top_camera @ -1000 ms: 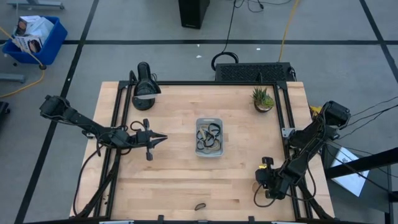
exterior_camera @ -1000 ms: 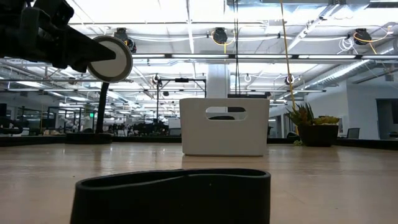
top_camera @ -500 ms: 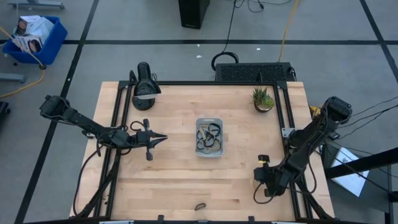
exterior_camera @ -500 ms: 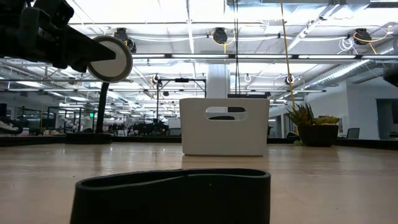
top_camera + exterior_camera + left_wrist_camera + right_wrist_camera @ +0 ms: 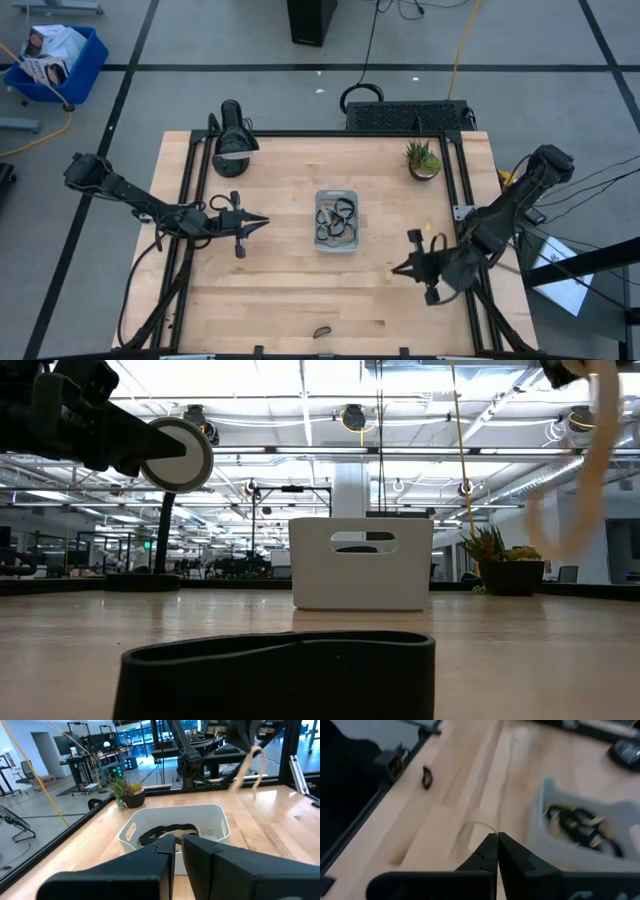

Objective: Pick and place rubber bands into bin
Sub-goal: Put the brown rubber band into the gray container

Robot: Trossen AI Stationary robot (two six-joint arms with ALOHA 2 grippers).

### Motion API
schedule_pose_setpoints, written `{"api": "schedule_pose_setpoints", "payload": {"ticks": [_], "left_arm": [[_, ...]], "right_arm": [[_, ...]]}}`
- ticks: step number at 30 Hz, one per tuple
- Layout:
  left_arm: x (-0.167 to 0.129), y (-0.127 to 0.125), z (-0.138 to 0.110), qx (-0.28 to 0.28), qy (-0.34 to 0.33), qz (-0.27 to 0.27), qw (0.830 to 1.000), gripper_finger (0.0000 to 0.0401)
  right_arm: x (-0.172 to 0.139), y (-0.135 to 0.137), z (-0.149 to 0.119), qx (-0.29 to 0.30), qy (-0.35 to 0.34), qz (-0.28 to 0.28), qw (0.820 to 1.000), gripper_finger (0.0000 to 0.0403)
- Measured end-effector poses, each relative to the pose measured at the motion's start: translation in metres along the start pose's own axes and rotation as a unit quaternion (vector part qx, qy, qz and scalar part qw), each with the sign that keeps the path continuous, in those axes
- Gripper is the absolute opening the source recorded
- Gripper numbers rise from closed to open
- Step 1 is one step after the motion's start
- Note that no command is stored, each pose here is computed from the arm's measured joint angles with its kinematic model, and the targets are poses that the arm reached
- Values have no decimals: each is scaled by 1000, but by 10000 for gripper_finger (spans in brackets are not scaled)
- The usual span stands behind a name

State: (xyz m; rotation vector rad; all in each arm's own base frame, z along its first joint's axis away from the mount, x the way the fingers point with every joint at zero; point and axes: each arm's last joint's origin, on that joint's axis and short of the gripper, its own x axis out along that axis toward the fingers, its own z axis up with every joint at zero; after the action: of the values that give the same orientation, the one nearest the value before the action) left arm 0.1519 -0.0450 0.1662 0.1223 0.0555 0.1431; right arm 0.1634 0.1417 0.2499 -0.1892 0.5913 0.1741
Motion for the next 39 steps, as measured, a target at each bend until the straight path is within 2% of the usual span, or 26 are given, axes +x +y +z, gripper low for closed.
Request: {"api": "schedule_pose_setpoints", "payload": {"ticks": [7,12,21,26,30,39], "left_arm": [[0,0,0,0,0,0,1000,42],[0,0,0,0,0,0,1000,42],[0,0,0,1,1,0,1000,42],[0,0,0,7,1,0,1000,42],[0,0,0,10,1,0,1000,42],[0,0,0,10,1,0,1000,42]], "right_arm": [[-12,-18,8,-15,-36,-17,999,0],[1,-28,-1,-11,-21,-45,999,0],[20,-49,-13,1,-44,-88,995,0],[24,-68,5,-7,-115,-31,993,0],[24,-91,17,-13,-169,-44,985,0],[40,-141,17,9,-201,-55,978,0]]}}
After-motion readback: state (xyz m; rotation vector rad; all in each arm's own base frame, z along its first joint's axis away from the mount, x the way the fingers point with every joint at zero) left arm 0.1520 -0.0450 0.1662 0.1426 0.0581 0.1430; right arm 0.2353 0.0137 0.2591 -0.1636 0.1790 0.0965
